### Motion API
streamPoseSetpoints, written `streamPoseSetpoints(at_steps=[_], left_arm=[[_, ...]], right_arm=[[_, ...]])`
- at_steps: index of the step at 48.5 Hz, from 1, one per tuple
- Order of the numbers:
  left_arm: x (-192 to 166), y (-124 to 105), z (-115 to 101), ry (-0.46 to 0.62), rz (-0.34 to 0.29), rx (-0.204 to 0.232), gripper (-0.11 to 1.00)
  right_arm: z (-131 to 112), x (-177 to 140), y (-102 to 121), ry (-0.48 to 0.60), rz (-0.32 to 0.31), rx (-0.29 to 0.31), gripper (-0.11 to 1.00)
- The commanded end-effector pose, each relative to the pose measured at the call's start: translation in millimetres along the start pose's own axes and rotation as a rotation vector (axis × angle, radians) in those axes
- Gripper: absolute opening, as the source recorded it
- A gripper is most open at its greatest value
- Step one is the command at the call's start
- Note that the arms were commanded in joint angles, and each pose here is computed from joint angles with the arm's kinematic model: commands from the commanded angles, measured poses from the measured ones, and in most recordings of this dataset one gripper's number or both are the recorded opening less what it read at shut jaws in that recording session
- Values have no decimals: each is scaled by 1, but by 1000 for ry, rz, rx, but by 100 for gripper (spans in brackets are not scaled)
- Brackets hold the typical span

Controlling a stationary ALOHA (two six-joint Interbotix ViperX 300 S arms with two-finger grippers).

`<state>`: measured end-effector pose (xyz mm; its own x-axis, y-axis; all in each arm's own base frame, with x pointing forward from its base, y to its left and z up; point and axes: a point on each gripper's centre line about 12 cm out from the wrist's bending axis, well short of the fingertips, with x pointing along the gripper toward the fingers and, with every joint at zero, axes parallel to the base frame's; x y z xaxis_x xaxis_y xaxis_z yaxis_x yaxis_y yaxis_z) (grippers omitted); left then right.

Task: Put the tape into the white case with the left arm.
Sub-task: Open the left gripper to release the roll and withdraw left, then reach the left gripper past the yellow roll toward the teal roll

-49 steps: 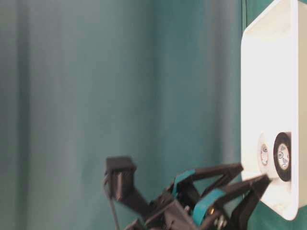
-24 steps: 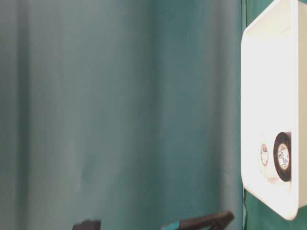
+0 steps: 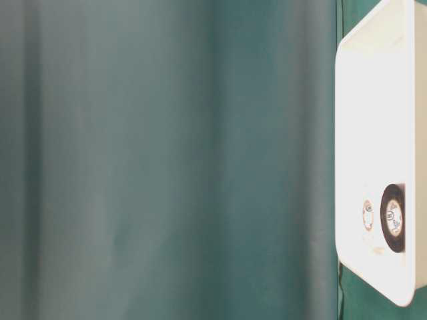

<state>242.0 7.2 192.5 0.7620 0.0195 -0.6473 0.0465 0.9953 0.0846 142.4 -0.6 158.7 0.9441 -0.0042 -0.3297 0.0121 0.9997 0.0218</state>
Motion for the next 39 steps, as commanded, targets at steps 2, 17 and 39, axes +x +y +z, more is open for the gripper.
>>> streamPoseSetpoints(at_steps=[2, 17, 39], left_arm=[[-7, -2, 1, -24, -4, -3, 95], [-18, -3, -6, -51, -1, -1, 95], [-16, -7, -8, -47, -17, 10, 95]], right_arm=[[5, 1, 0, -15, 0, 0, -9], [5, 1, 0, -14, 0, 0, -9], [5, 1, 0, -15, 0, 0, -9]])
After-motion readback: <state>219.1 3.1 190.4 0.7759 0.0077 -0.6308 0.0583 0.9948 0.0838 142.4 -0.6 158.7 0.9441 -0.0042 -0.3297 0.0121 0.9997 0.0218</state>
